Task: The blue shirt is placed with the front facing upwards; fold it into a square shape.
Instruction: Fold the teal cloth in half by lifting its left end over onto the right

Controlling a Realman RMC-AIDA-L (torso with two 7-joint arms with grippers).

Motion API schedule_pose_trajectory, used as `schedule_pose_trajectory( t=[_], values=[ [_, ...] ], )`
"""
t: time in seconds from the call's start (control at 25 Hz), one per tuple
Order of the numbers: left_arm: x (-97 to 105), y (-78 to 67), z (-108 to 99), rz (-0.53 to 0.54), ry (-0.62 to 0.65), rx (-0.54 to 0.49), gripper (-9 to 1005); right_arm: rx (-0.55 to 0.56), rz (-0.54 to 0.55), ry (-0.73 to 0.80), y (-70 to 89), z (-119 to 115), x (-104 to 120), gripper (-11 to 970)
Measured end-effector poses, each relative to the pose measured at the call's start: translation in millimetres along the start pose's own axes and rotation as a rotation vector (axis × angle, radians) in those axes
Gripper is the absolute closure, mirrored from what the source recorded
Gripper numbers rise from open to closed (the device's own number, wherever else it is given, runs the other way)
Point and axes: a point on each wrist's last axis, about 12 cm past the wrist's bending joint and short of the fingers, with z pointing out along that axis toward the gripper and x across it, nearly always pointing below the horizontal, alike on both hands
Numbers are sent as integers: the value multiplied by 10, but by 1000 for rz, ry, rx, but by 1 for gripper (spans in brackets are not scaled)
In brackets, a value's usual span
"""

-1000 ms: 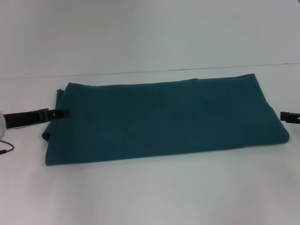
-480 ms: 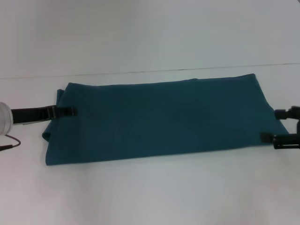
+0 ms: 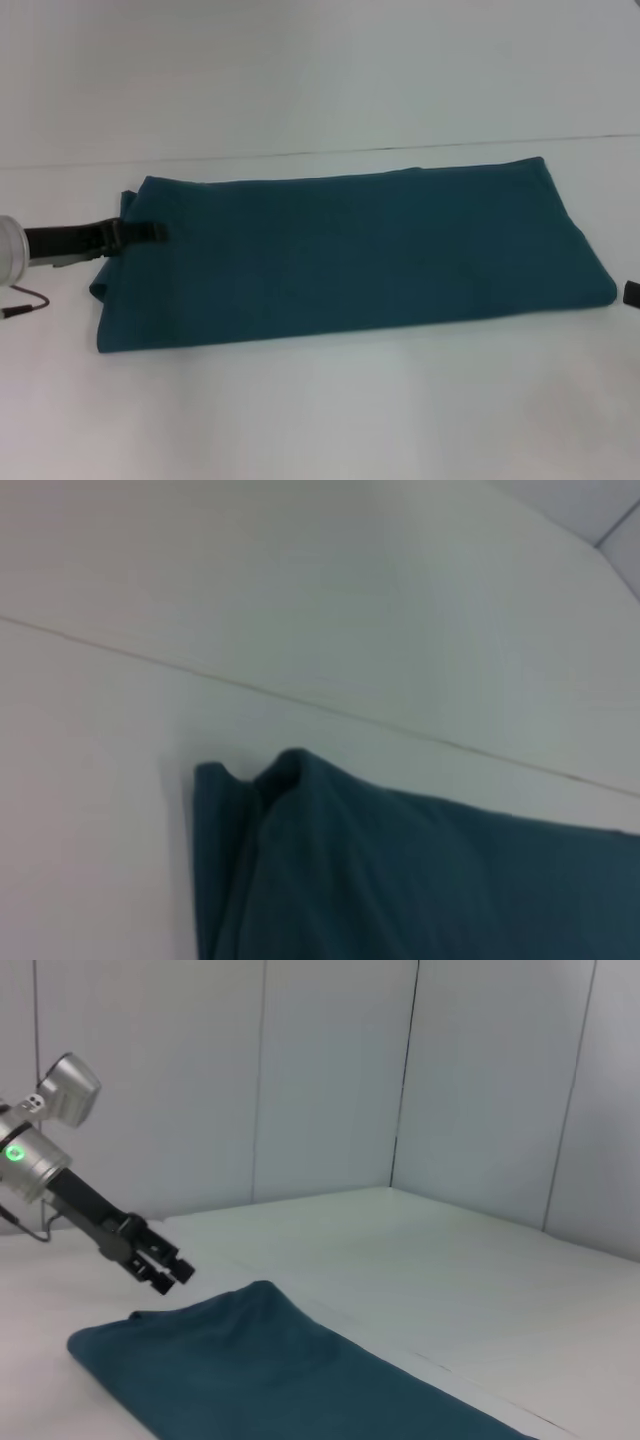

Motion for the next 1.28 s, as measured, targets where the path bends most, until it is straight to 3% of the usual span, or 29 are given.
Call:
schedule_pose_trajectory(
  t=[0.44,1.28],
  values=[
    [-65,52,-50,-48,-17,-33,150,-119,-12,-26,130,48,-23,18],
    [33,98,80,1,2,-149,150,-172,19,-22,167,185,34,19]
  ],
)
